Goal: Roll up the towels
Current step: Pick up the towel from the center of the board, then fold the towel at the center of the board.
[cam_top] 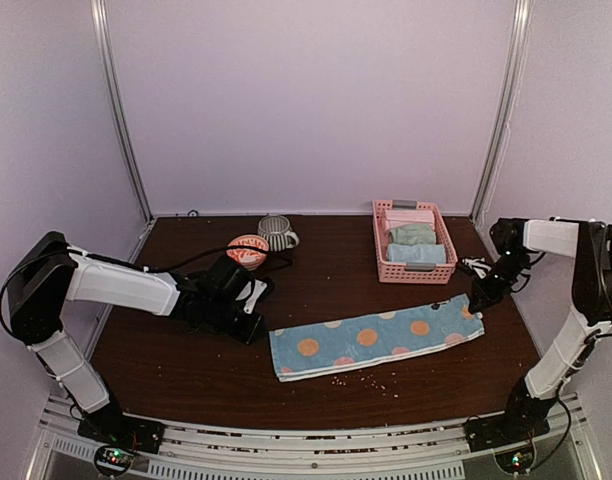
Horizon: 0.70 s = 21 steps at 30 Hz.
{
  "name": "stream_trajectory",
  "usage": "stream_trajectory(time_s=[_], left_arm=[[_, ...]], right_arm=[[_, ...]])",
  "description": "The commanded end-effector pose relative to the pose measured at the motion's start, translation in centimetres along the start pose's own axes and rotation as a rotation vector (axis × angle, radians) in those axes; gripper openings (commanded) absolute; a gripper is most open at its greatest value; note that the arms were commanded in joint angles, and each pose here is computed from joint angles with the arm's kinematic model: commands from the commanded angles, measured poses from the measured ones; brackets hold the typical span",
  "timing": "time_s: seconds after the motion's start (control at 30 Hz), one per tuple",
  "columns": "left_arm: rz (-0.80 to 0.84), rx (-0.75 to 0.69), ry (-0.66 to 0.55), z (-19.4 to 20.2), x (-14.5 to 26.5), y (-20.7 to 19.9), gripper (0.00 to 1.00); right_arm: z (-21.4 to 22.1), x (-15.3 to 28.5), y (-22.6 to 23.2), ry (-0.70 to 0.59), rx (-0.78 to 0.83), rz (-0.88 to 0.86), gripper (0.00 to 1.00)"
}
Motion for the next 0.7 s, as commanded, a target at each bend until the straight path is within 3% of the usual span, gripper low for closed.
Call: stream_trajectory(time_s=[0.0,0.23,0.67], left_arm=[[-0.003,-0.005,-0.023,-0.3,-0.1,-0.1,0.13],[-0.034,-0.011,-0.008,-0.1,-0.2,0.3,0.13],[-0.084,0.026,0.042,1.5,-0.5,1.3,0.13]], right_arm=[[-1.3,4.2,2.8,-0.097,0.086,-0.121,0.0],[-2.6,4.9,6.4,-0.103,0.137,-0.294,0.0],[-5.9,3.5,18.6,-0.03,0.335,-0.688,0.0]])
Point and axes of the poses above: each gripper's point midway between its finger pads, its own x axis back along the fingers, its own y axis along the line the jaws close on, z = x × y, the point moved 4 cm from there along x, back along the fingers, and after that the axes turned 3 degrees about x, right-handed, at the moved point
